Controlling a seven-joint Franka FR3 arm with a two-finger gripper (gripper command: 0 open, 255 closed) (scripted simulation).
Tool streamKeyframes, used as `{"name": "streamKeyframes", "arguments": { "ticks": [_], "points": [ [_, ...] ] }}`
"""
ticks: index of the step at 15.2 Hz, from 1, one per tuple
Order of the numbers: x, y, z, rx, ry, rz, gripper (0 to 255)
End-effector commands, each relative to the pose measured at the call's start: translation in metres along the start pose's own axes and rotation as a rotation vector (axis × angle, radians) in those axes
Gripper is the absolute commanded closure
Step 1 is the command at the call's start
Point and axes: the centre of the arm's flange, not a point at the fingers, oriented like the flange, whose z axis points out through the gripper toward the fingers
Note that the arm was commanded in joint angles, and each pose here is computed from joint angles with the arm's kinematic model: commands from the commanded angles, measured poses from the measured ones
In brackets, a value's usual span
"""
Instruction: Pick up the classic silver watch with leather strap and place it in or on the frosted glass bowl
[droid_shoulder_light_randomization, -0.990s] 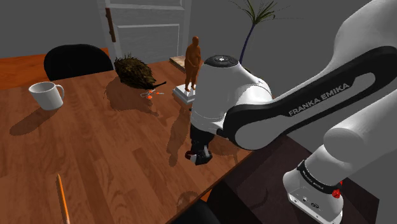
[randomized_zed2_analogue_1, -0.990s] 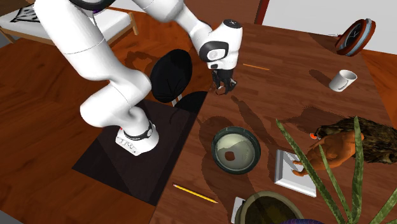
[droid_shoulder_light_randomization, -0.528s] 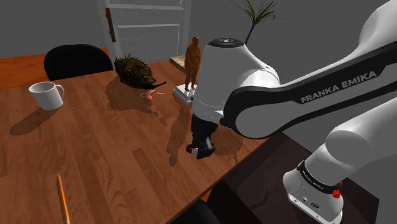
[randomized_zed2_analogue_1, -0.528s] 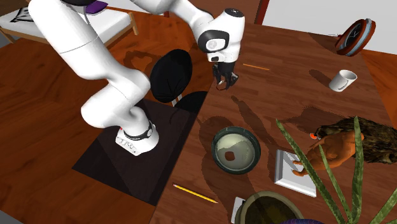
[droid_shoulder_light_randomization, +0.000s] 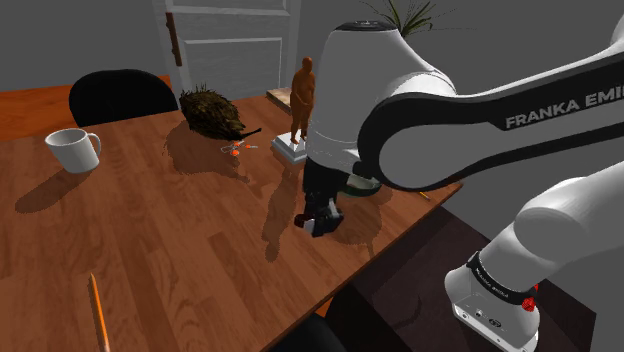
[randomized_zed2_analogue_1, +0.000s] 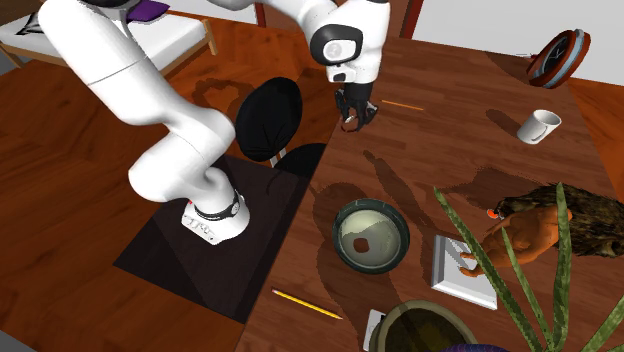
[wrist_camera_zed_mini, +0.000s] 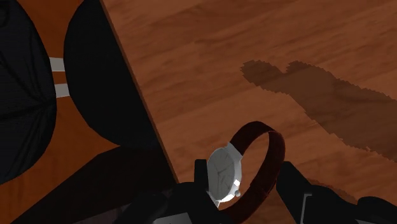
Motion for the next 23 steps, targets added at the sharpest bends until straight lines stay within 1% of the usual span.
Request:
{"name": "streamKeyframes", "arguments": {
  "ticks": [1,5,23],
  "points": [
    [-0.001,0.0,-0.01,-0.001,0.0,0.0,255],
    [-0.001,0.001,-0.029,-0.001,0.0,0.0,255],
    [0.16,-0.174,-0.04,-0.001,0.0,0.0,255]
  ]
}}
